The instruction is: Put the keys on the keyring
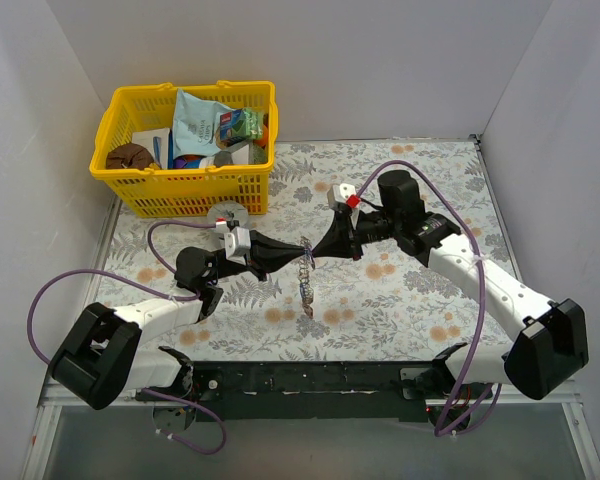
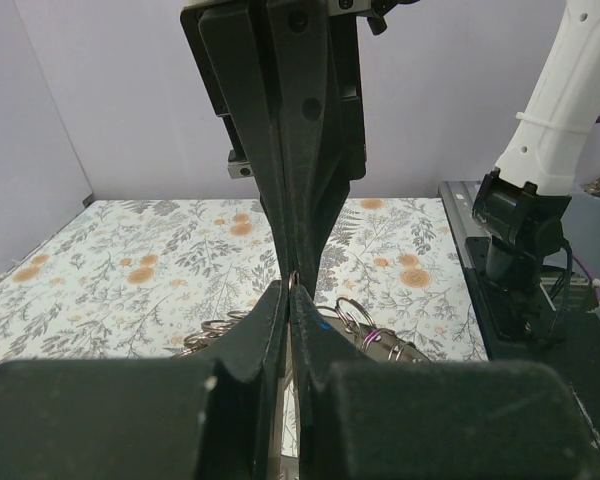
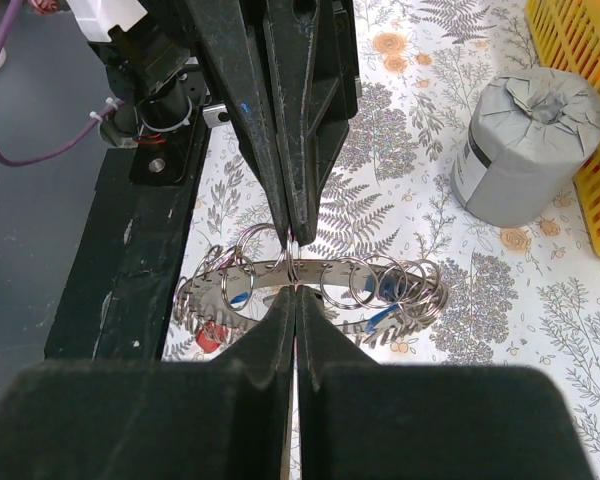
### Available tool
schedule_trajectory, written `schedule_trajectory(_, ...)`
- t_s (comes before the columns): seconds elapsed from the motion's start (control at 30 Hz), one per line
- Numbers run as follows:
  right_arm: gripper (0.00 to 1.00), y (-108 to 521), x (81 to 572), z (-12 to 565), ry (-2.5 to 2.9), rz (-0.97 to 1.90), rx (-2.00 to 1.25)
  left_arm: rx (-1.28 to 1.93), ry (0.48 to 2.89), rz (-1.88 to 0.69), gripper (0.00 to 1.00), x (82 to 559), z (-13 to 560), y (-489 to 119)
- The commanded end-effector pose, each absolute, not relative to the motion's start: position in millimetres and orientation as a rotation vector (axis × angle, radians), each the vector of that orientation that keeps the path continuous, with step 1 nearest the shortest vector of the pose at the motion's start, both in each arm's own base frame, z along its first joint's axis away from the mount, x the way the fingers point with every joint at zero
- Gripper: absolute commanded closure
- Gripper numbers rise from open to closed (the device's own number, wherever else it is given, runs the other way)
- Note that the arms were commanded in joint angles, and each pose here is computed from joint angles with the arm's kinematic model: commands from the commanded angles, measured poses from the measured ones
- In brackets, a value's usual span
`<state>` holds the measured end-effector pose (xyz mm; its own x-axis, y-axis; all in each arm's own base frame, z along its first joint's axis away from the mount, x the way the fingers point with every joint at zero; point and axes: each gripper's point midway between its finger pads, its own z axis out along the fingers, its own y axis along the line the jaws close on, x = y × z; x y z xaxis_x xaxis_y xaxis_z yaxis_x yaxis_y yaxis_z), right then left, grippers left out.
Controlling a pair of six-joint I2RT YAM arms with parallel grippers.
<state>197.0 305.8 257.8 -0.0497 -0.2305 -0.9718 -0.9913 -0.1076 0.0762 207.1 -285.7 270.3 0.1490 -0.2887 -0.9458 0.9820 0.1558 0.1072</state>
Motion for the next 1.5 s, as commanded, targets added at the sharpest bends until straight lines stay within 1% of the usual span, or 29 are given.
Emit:
schedule_trajectory(0.0, 0.99, 307.3, 193.6, 254.7, 1.352, 1.241, -1.462, 0.937, 0.856, -1.119, 1.0, 203.1, 298.8, -282.8)
schedule_trajectory(1.47, 0.99, 315.7, 198.9, 213.2, 1.443, 1.225, -1.509, 0.956, 0.797, -1.185, 1.0, 187.0, 308.6, -281.3)
